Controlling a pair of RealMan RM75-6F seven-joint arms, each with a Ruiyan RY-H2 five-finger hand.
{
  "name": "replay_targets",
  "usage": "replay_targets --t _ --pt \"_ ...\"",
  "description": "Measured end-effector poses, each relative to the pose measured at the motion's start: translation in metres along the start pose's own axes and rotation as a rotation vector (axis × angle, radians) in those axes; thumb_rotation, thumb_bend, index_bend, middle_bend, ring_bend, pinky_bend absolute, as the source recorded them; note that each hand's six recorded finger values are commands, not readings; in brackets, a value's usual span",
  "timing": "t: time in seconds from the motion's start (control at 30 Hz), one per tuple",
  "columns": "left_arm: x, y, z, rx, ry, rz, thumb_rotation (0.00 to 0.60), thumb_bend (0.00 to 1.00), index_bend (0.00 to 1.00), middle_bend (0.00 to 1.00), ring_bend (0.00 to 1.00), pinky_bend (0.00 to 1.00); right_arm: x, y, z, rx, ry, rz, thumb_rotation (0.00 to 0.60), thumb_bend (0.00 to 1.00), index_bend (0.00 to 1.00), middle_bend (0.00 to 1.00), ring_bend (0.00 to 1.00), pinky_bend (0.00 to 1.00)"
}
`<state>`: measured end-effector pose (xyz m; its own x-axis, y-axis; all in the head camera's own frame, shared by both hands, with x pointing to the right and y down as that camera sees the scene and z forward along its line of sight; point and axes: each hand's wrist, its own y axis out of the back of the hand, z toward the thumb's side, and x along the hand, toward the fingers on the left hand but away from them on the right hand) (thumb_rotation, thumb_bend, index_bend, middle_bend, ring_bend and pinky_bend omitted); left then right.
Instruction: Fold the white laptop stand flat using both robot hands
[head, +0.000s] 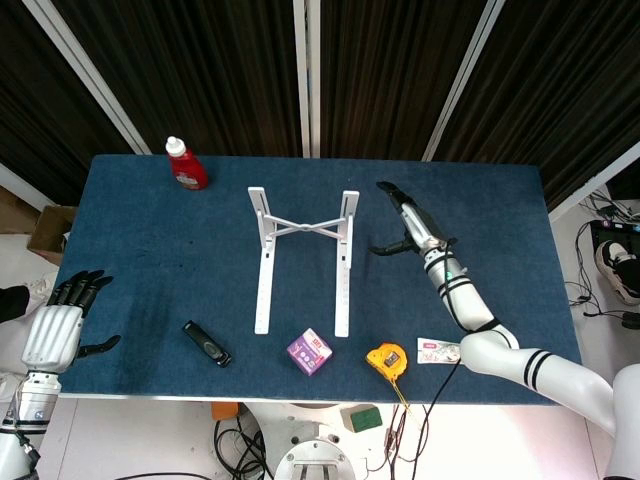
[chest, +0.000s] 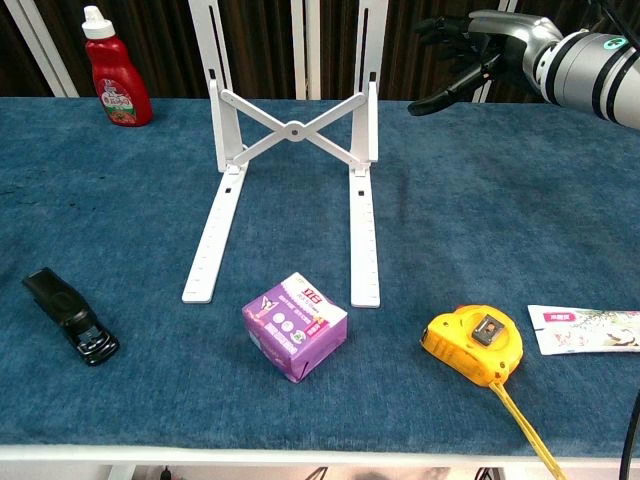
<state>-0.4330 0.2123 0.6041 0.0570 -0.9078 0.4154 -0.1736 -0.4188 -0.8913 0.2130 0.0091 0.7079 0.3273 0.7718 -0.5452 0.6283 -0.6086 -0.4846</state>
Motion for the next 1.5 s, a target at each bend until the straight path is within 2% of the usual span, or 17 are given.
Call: replay_targets --t 0.3,0.7,1.0,1.27,1.5 --pt "-0.001 0.000 0.002 0.005 -0.003 -0.003 0.600 0.03 0.18 0.12 0.08 0.17 -0.014 -0.006 0.011 -0.039 0.006 0.009 0.600 0.00 0.00 0.02 0.00 0.00" --pt "-0.002 -0.001 -0.001 0.004 0.007 -0.006 0.600 0.03 0.18 0.12 0.08 0.17 -0.044 -0.041 0.018 -0.097 -0.012 0.025 0.600 0.00 0.00 0.04 0.00 0.00" --pt "-0.002 -0.003 -0.007 0.000 0.028 -0.016 0.600 0.03 0.19 0.12 0.08 0.17 -0.069 -0.060 0.008 -0.099 -0.061 0.015 0.600 0.00 0.00 0.07 0.00 0.00" --pt "0.001 -0.005 -0.007 0.000 0.024 -0.020 0.600 0.03 0.19 0.12 0.08 0.17 -0.088 -0.080 0.001 -0.064 -0.114 0.028 0.600 0.00 0.00 0.11 0.00 0.00" --pt "0.001 -0.004 -0.010 0.003 0.032 -0.022 0.600 0.03 0.19 0.12 0.08 0.17 -0.099 -0.080 -0.003 0.050 -0.148 0.042 0.600 0.00 0.03 0.12 0.00 0.00"
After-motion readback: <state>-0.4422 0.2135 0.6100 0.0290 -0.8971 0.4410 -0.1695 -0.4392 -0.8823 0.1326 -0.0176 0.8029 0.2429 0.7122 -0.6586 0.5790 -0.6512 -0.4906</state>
